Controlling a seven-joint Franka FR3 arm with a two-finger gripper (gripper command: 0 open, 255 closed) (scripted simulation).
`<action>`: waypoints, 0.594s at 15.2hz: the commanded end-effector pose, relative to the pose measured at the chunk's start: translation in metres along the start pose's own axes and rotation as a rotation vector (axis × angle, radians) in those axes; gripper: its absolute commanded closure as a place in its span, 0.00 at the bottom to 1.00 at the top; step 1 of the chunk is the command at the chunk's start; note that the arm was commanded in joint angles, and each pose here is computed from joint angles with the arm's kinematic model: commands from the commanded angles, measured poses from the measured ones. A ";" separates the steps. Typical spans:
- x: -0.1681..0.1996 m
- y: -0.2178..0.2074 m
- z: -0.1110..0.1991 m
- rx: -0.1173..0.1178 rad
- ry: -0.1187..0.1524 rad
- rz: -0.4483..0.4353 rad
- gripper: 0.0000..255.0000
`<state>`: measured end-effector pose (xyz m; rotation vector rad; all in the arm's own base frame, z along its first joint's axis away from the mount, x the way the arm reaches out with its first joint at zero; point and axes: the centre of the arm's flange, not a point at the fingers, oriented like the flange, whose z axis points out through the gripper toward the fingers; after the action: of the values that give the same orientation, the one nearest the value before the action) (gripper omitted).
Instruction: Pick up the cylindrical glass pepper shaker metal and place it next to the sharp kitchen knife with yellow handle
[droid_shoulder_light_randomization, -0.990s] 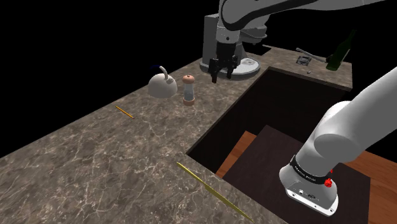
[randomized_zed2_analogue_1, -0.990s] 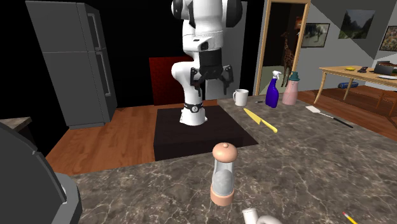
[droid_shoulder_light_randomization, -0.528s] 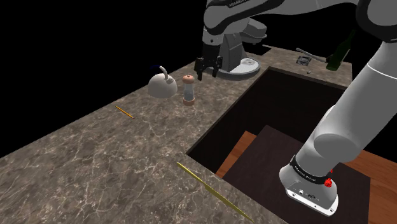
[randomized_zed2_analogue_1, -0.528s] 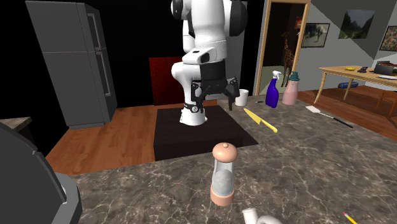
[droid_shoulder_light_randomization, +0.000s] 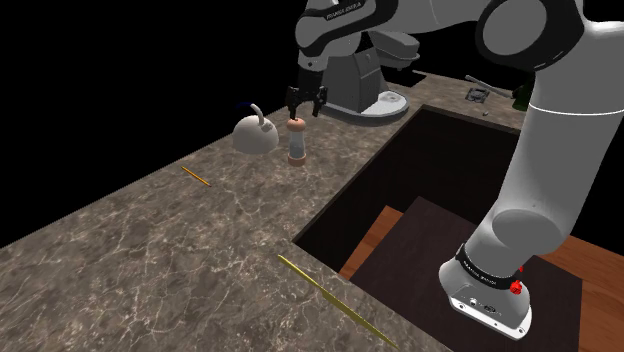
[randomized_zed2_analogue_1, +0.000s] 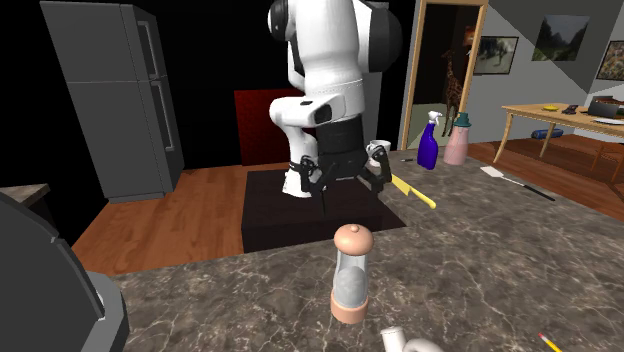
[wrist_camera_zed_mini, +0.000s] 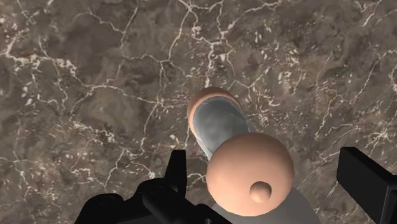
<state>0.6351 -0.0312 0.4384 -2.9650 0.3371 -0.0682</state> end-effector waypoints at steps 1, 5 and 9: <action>0.016 0.000 0.005 0.007 0.010 0.005 0.00; 0.017 -0.001 0.026 0.007 0.010 0.005 0.00; 0.017 -0.001 0.045 0.007 0.010 0.005 0.00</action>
<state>0.6526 -0.0281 0.3972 -2.9578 0.3441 -0.0828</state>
